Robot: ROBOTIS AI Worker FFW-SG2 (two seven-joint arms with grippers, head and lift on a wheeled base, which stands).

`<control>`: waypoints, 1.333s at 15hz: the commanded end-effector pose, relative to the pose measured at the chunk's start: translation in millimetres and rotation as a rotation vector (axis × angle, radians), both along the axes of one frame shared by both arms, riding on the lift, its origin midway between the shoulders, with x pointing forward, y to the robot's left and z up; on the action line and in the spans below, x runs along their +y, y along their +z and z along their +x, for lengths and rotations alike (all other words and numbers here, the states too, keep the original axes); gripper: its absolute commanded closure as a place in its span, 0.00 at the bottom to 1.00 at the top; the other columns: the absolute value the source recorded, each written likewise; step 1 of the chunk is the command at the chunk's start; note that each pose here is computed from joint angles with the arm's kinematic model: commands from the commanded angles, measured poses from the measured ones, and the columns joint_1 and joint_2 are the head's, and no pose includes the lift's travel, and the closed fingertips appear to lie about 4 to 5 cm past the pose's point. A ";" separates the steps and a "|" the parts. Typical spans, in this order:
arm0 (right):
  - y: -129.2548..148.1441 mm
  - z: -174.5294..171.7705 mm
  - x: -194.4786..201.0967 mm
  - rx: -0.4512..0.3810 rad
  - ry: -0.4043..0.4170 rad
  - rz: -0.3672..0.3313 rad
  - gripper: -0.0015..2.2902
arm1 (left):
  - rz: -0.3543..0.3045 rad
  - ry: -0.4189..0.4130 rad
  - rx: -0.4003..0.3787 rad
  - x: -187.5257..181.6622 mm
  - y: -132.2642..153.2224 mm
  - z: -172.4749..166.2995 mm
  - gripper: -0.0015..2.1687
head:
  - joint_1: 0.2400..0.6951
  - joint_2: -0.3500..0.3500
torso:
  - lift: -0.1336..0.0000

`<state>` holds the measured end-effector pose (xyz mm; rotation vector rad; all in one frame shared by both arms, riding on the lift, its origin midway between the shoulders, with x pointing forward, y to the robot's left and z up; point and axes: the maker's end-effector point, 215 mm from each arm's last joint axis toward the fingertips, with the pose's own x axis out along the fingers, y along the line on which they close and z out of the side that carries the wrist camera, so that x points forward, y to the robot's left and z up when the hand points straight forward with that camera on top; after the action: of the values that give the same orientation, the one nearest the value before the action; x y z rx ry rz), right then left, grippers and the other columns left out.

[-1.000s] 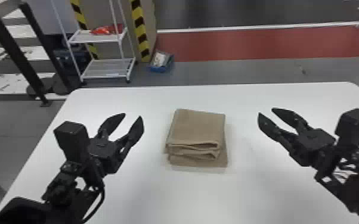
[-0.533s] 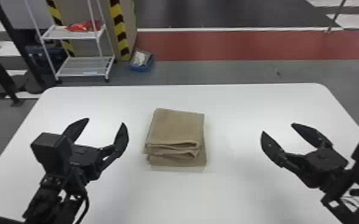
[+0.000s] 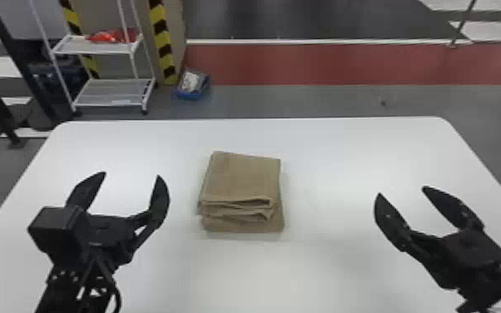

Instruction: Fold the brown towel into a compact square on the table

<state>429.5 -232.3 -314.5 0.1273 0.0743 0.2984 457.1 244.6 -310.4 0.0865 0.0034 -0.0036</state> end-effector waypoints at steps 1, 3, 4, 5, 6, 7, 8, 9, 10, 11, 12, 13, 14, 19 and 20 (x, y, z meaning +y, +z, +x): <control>-0.5 -6.0 -3.0 -0.007 -0.022 0.017 0.04 | -0.004 0.000 -0.003 -0.4 -2.8 -8.5 0.03 | 1.00 0.52 | 0.04; -1.6 -8.6 -2.6 -0.010 -0.028 0.016 0.04 | 0.000 0.001 0.006 1.4 -6.0 -10.2 0.03 | 1.00 0.52 | 0.04; 1.0 -11.5 -4.0 -0.026 -0.034 0.016 0.04 | 0.002 -0.003 0.006 0.8 -5.5 -11.5 0.03 | 1.00 0.52 | 0.04; -2.2 -12.2 -5.4 -0.023 -0.036 0.011 0.04 | 0.003 -0.005 0.006 0.7 -4.8 -13.1 0.03 | 1.00 0.52 | 0.04; -5.3 -12.4 -6.0 -0.018 -0.037 0.002 0.04 | 0.006 -0.007 0.002 0.9 -2.9 -12.9 0.03 | 1.00 0.52 | 0.04; -3.3 -12.3 -8.3 -0.028 -0.041 0.000 0.04 | 0.007 -0.005 0.004 1.8 -3.5 -12.8 0.03 | 1.00 0.52 | 0.04; -3.3 -12.3 -8.3 -0.028 -0.041 0.000 0.04 | 0.007 -0.005 0.004 1.8 -3.5 -12.8 0.03 | 1.00 0.51 | 0.04; -3.7 -11.8 -8.2 -0.026 -0.041 -0.001 0.04 | 0.007 -0.006 0.004 1.0 -3.7 -12.9 0.03 | 1.00 0.51 | 0.04; -3.5 -10.5 -8.5 -0.028 -0.042 -0.003 0.04 | 0.005 -0.009 0.005 -0.7 -3.9 -13.6 0.03 | 1.00 0.51 | 0.04; -5.1 -8.9 -8.4 -0.026 -0.042 -0.001 0.04 | 0.004 -0.009 0.003 -0.9 -3.1 -13.5 0.03 | 1.00 0.51 | 0.04; -5.3 -8.1 -7.2 -0.027 -0.040 0.004 0.04 | 0.005 -0.010 0.003 -1.2 -2.3 -13.5 0.03 | 1.00 0.51 | 0.04; -5.3 -8.1 -7.2 -0.027 -0.040 0.004 0.04 | 0.005 -0.007 0.001 0.4 -0.3 -14.9 0.03 | 1.00 0.51 | 0.04; -5.5 -7.7 -6.3 -0.026 -0.038 0.006 0.04 | 0.006 -0.006 -0.003 0.3 1.4 -14.8 0.03 | 1.00 0.51 | 0.04; -4.3 -7.2 -7.0 -0.028 -0.040 0.012 0.04 | 0.008 -0.005 0.002 0.1 1.6 -15.5 0.03 | 1.00 0.51 | 0.04; -4.4 -7.2 -6.2 -0.028 -0.038 0.013 0.04 | 0.009 -0.005 -0.002 -0.2 4.1 -15.4 0.03 | 1.00 0.51 | 0.04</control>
<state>422.4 -239.5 -318.9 0.1354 0.0424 0.2605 441.7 245.0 -308.7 0.0950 0.0036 -0.0081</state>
